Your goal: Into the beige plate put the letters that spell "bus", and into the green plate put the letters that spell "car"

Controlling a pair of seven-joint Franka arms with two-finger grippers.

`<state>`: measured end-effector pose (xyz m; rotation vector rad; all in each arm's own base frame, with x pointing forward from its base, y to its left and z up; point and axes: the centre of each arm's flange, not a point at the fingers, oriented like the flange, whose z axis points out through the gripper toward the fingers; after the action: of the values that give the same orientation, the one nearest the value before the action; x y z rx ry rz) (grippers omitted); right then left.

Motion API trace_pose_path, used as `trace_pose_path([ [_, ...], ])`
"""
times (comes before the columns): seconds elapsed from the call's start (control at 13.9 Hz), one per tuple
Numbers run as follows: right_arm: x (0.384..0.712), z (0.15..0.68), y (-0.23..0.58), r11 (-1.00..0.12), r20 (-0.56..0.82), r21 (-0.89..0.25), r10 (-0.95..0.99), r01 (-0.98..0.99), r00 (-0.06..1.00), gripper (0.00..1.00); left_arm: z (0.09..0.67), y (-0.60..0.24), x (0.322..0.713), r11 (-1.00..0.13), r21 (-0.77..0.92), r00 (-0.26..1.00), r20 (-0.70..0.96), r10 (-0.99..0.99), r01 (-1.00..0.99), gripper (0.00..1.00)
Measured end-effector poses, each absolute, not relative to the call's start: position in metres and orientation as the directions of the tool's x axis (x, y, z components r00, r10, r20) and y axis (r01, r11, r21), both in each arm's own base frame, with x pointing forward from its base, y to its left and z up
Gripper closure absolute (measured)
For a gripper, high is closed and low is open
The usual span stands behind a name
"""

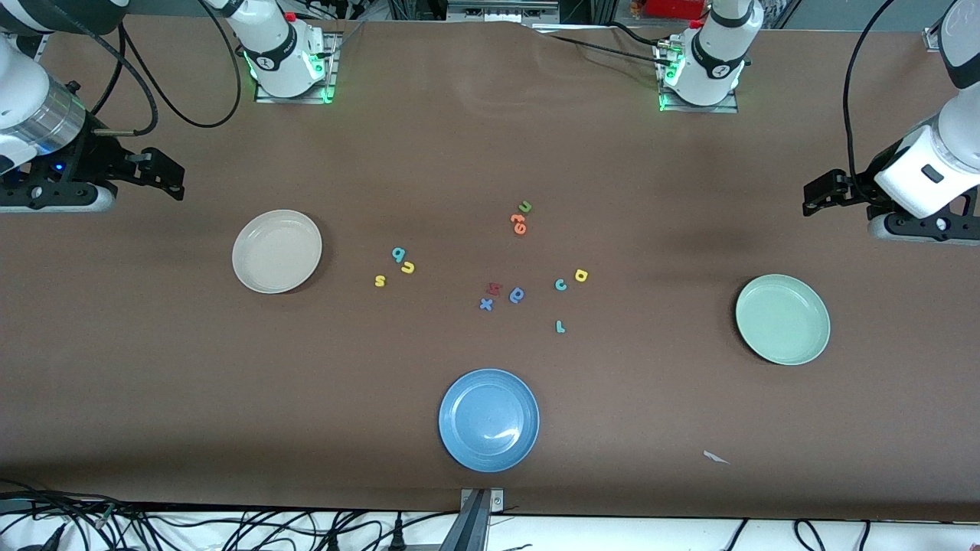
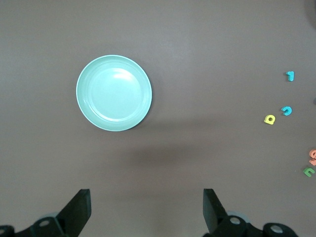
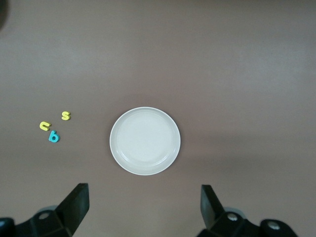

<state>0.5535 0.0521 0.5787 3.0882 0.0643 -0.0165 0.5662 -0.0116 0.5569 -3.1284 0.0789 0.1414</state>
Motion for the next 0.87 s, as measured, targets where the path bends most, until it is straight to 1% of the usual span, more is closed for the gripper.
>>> trace_pose_path([
  [0.87,0.556,0.567,0.051,-0.998,-0.045,0.052,0.046,0.048,0.998,0.00,0.557,-0.012,0.566,-0.999,-0.007,0.995,-0.090,-0.050,-0.051,0.00],
])
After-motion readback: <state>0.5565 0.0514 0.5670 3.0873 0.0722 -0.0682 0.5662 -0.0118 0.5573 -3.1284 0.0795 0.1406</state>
